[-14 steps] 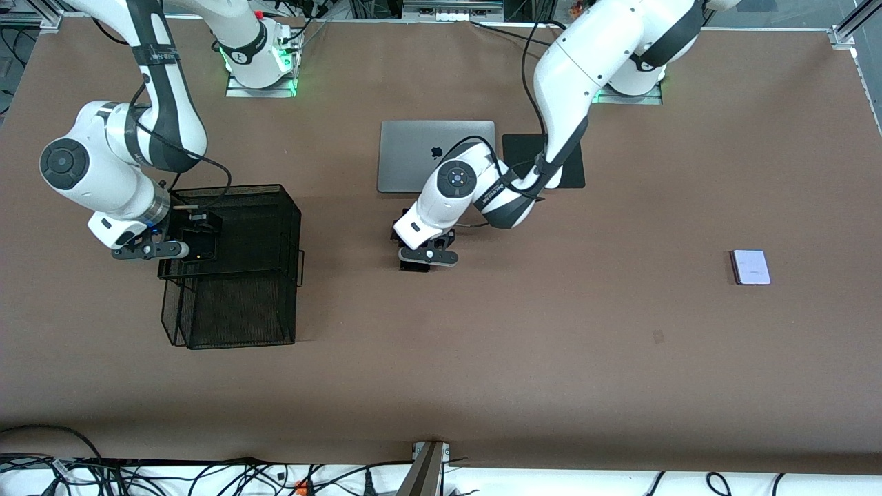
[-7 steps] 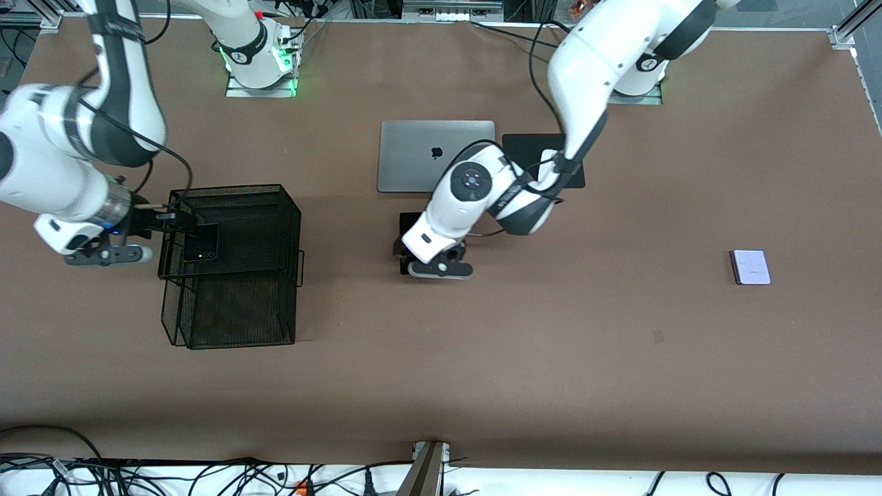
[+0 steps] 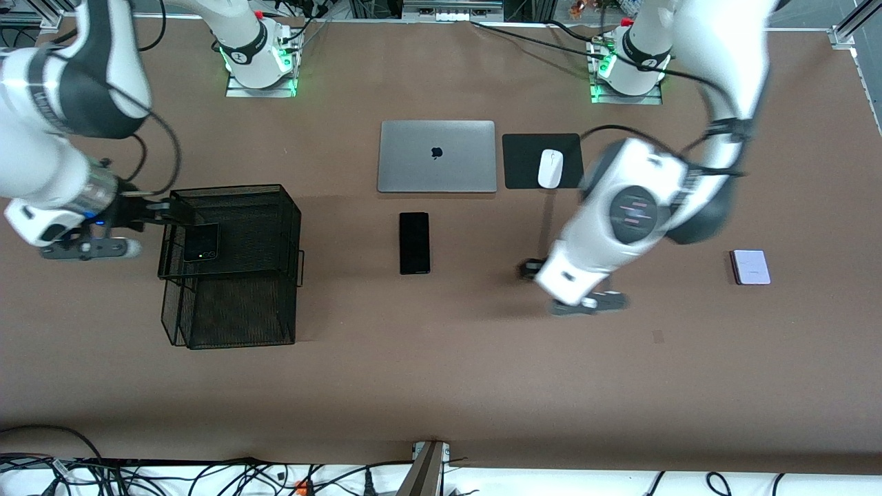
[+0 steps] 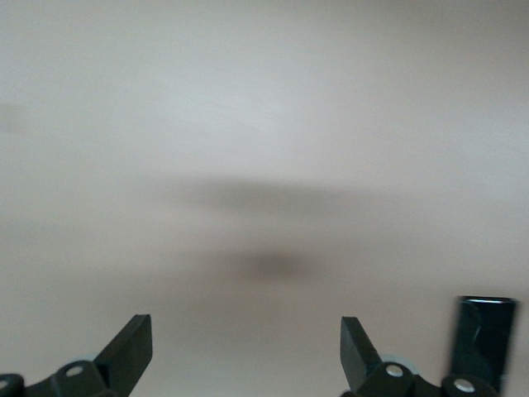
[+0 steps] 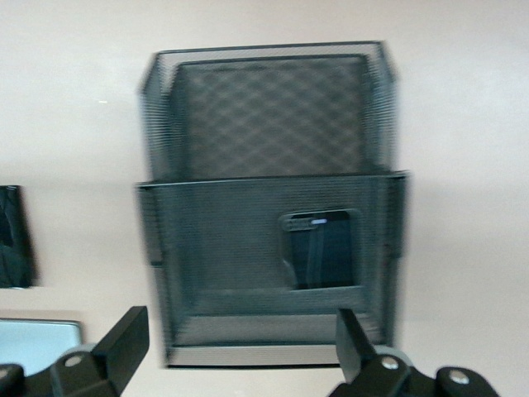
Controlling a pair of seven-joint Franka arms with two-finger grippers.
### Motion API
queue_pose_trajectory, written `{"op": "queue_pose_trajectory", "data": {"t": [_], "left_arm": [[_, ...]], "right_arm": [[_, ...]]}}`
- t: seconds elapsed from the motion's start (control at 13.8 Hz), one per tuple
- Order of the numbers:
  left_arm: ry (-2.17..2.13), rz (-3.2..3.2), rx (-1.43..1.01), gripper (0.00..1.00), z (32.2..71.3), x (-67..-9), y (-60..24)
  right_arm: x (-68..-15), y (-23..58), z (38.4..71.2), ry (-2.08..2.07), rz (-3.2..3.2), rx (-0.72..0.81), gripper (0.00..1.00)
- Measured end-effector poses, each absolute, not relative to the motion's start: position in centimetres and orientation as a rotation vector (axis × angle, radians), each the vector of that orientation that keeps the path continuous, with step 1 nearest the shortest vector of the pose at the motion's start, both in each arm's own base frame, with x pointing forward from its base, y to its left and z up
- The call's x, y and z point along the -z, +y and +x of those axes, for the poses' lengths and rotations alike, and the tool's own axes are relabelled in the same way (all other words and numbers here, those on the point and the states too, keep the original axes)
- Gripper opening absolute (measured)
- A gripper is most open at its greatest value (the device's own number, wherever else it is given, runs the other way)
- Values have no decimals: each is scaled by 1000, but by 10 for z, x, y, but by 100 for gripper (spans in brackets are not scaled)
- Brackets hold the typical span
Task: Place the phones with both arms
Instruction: 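Release the flip phone in the basket while the left gripper sets down the tall phone, then grasp the tall phone with the right gripper while the left gripper grasps the white phone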
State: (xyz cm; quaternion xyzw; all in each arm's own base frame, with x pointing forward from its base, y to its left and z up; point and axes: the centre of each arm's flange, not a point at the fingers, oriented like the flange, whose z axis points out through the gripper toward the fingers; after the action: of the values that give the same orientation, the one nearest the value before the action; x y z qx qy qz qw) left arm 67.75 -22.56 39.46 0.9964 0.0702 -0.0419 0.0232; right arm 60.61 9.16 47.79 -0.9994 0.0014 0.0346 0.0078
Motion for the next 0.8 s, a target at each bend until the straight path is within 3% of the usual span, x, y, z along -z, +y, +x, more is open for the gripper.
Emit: {"op": "queue_pose_trajectory", "data": {"t": [0.22,0.44,0.8], "left_arm": [[193,3183,118,100,702,-389,-99],[146,3278,162,100,702,-366,-8],[82,3238,93,100,675,-302,150]], "right_arm": [[-469,206,590,141,-3158,-105,100],[-444,331,568,229,-3185,-47,100],[-343,448,538,213,-3151,19,100]]}}
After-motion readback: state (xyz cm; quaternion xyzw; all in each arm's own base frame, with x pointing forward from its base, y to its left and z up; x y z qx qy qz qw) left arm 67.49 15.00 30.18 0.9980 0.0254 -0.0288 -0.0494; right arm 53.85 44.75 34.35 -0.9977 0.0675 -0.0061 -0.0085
